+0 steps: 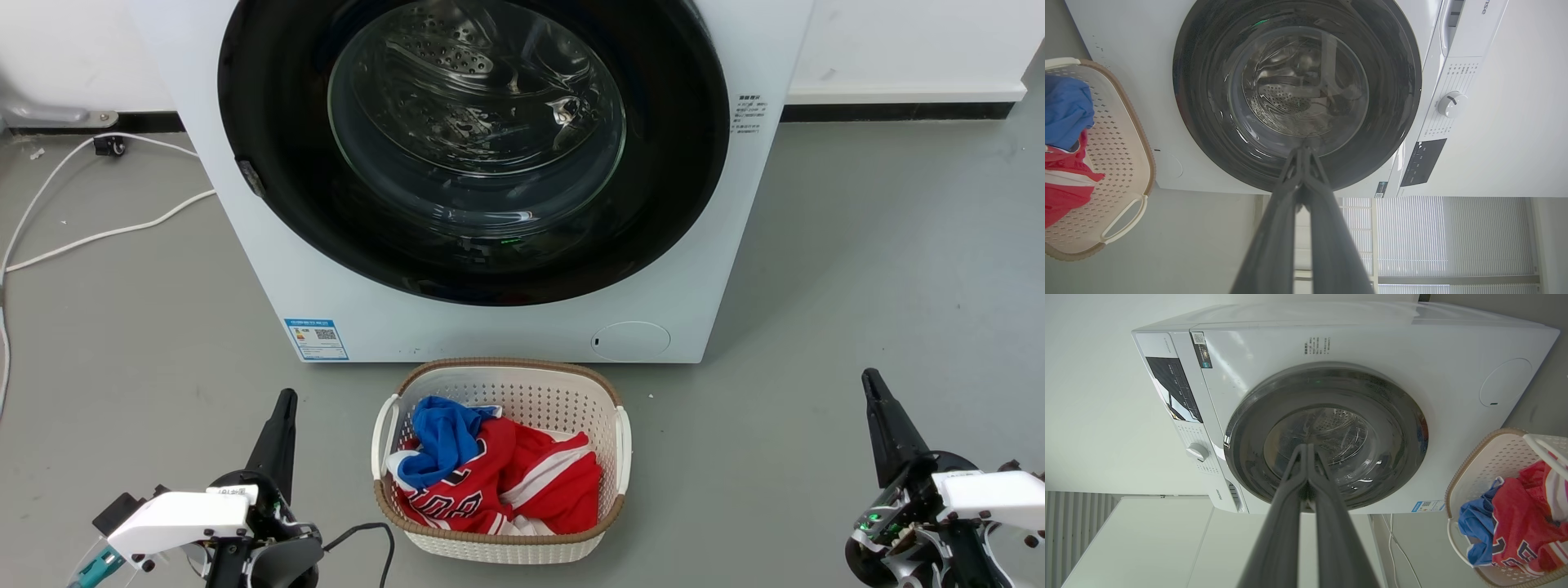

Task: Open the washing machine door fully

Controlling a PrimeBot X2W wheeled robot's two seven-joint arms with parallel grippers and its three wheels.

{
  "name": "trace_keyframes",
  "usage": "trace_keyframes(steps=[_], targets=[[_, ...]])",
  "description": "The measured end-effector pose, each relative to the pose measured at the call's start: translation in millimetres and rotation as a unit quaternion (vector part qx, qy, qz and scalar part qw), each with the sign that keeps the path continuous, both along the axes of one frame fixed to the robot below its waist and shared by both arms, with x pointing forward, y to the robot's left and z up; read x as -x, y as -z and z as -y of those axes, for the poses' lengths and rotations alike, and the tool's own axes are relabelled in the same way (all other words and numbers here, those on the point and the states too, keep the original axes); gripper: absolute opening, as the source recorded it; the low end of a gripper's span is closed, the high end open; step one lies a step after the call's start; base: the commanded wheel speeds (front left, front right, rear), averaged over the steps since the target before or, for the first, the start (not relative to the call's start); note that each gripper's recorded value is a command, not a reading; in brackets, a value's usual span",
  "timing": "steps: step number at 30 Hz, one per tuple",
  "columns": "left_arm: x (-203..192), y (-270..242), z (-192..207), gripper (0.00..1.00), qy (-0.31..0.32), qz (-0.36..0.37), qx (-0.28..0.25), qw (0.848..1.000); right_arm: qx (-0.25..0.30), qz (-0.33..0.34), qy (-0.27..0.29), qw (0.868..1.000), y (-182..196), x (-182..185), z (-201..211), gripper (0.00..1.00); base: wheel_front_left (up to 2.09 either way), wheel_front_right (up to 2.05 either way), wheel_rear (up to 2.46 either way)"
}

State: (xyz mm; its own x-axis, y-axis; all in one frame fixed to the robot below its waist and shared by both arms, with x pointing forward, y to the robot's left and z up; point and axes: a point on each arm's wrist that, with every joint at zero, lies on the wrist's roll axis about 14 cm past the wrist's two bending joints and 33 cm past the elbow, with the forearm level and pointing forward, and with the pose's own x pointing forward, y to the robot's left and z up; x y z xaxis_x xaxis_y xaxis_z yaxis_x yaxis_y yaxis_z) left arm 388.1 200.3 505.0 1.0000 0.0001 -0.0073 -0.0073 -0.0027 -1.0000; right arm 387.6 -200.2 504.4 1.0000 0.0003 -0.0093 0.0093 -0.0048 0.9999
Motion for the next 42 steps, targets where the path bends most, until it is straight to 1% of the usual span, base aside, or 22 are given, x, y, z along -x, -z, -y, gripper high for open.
trace_keyframes(steps=[23,24,26,30,33,36,42], targets=[[0,0,0,0.0,0.0,0.0,0.0,1.0,0.0,0.0,0.0,1.0,0,0,0,0.0,0.0,0.0,0.0],[0,0,0,1.0,0.0,0.0,0.0,1.0,0.0,0.0,0.0,1.0,0,0,0,1.0,0.0,0.0,0.0],[2,5,1,1.0,0.001,-0.008,0.001,1.0,-0.001,-0.008,0.0,1.0,5,2,0,1.0,0.0,0.0,0.0],[13,27,1,1.0,-0.001,-0.04,0.003,0.999,-0.004,-0.041,0.004,0.999,27,13,1,1.0,0.0,0.0,0.0],[13,27,0,1.0,-0.006,-0.041,-0.004,0.999,0.005,-0.045,0.011,0.999,30,15,3,1.0,0.0,0.0,0.0],[13,26,-1,1.0,-0.011,-0.04,-0.02,0.999,0.029,-0.043,0.015,0.999,28,14,5,1.0,0.0,0.0,0.0],[10,17,-3,1.0,-0.014,-0.034,-0.08,0.996,0.093,-0.028,0.021,0.995,16,12,9,1.0,0.0,0.0,0.0]])
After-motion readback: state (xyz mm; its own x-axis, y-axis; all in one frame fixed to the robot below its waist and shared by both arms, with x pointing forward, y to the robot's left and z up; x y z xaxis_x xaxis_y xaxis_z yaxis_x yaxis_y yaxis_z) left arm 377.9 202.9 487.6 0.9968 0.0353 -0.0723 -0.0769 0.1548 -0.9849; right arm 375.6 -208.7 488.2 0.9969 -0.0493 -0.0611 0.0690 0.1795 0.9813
